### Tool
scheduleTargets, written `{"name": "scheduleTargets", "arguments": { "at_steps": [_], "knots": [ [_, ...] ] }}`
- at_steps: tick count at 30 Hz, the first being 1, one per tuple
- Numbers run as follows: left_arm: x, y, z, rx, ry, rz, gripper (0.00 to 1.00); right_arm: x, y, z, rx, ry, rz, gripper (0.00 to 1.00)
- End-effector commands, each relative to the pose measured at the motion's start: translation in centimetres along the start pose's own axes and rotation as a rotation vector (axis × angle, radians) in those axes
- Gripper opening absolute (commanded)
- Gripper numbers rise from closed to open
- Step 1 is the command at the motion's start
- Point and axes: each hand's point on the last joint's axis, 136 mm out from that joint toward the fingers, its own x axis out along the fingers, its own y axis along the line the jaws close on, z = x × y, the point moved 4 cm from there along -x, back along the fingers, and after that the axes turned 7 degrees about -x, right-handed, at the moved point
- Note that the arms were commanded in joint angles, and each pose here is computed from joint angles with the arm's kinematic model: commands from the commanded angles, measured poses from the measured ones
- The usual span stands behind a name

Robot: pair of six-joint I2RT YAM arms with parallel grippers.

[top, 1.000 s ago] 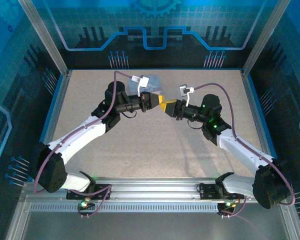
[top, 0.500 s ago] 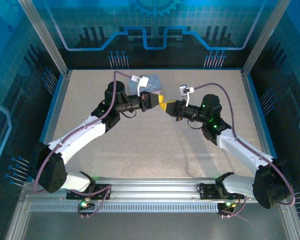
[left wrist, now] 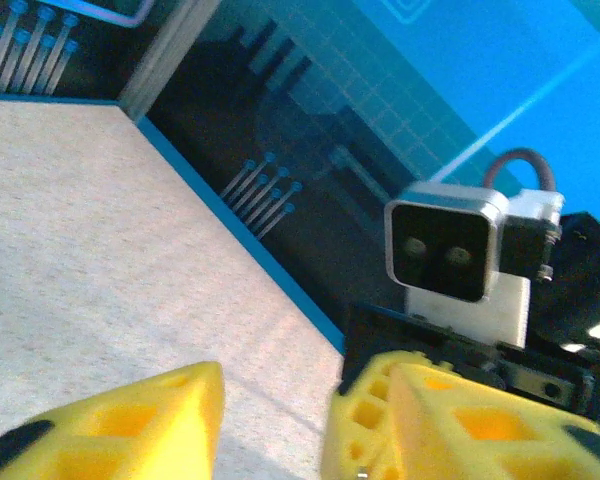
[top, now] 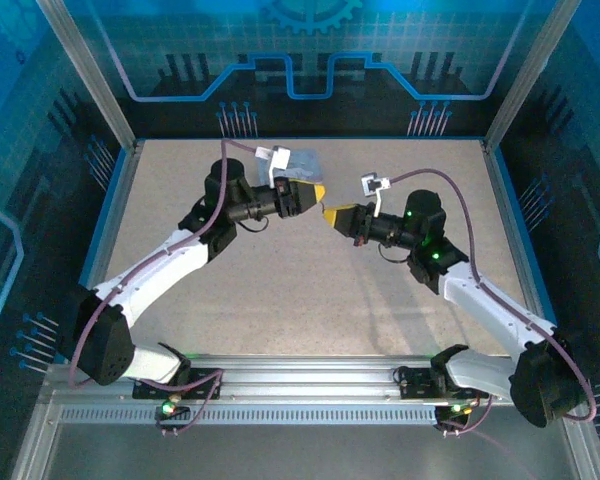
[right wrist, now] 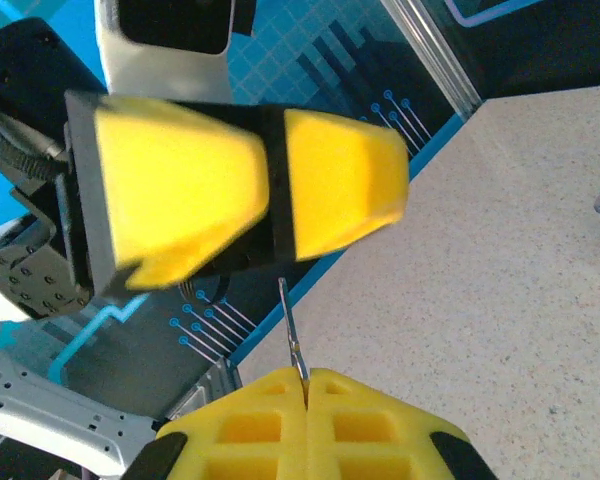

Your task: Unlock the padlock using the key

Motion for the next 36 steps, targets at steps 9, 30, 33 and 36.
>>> {"name": "scheduleTargets", "arguments": {
  "at_steps": [9,30,33,36],
  "knots": [
    [-1.1,9.2,4.0,0.088,-0.039,0.517,0.91,-3.1,0.3,-1.5,-0.031,0.086,-0.190,0.00],
    [8.1,21.4,2.9,0.206,0.275,0.817,0.99,-6.6,0.0,-3.4,0.029,0.159,-0.368,0.00],
    [9.3,22.3,2.7,0.215,0.299,0.827,0.99,-6.8,0.0,-3.7,0.034,0.168,-0.378,0.00],
    [10.2,23.1,2.7,0.210,0.314,0.834,0.99,-7.1,-0.1,-3.9,0.032,0.170,-0.388,0.00]
  ]
}}
